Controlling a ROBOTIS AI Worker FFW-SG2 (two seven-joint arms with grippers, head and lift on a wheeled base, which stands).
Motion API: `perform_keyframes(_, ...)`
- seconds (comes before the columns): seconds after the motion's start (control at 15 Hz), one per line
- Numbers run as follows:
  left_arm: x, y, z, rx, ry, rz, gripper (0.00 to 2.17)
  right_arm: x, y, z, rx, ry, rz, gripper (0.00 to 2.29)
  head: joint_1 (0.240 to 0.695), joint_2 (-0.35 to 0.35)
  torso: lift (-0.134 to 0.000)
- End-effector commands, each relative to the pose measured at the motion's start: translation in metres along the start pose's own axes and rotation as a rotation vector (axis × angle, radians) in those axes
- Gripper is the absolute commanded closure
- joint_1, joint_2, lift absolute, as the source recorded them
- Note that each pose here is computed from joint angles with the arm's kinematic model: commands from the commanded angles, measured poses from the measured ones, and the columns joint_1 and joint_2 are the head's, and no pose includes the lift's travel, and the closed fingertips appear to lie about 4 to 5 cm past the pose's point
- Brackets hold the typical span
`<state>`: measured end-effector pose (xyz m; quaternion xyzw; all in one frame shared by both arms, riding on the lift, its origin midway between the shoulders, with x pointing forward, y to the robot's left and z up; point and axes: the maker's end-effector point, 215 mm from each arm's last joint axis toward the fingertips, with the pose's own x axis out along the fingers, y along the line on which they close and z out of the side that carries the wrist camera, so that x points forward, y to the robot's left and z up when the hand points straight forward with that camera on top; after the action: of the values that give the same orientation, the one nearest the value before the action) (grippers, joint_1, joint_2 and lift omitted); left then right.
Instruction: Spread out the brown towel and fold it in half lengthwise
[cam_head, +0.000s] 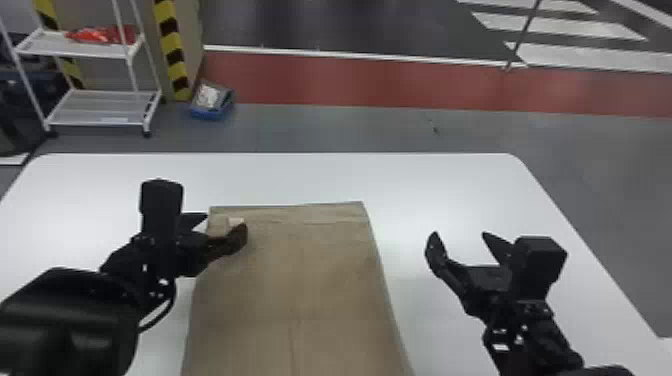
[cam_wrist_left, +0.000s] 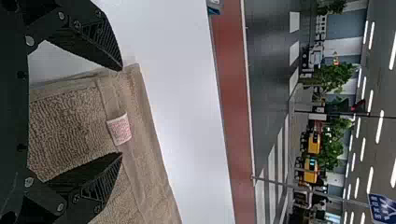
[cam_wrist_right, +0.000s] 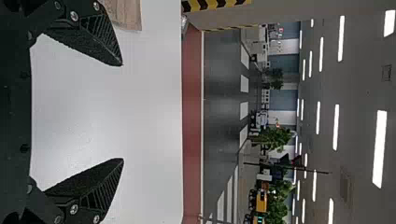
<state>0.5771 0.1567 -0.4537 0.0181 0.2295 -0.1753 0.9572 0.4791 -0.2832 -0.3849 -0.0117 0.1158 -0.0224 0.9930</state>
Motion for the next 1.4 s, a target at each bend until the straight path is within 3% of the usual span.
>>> perform_keyframes(0.0,0.0,0.004,0.0,-0.007,-0.001,0.005,0.27,0.0,0.001,0.001,0.0,-0.002,0.001,0.17,0.695,-0.132,-0.125)
perform_keyframes(1.13,-0.001,0.028,-0.01,-0.04,0.013,0.039,0.34,-0.003,0.0,0.002,0.0,-0.004,0.0,0.17,0.695,-0.11,-0.125)
perform_keyframes(1.33,-0.002,0.029,-0.011,-0.044,0.012,0.035,0.52,-0.002,0.001,0.0,0.001,-0.001,0.0,0.17,0.695,-0.103,-0.125)
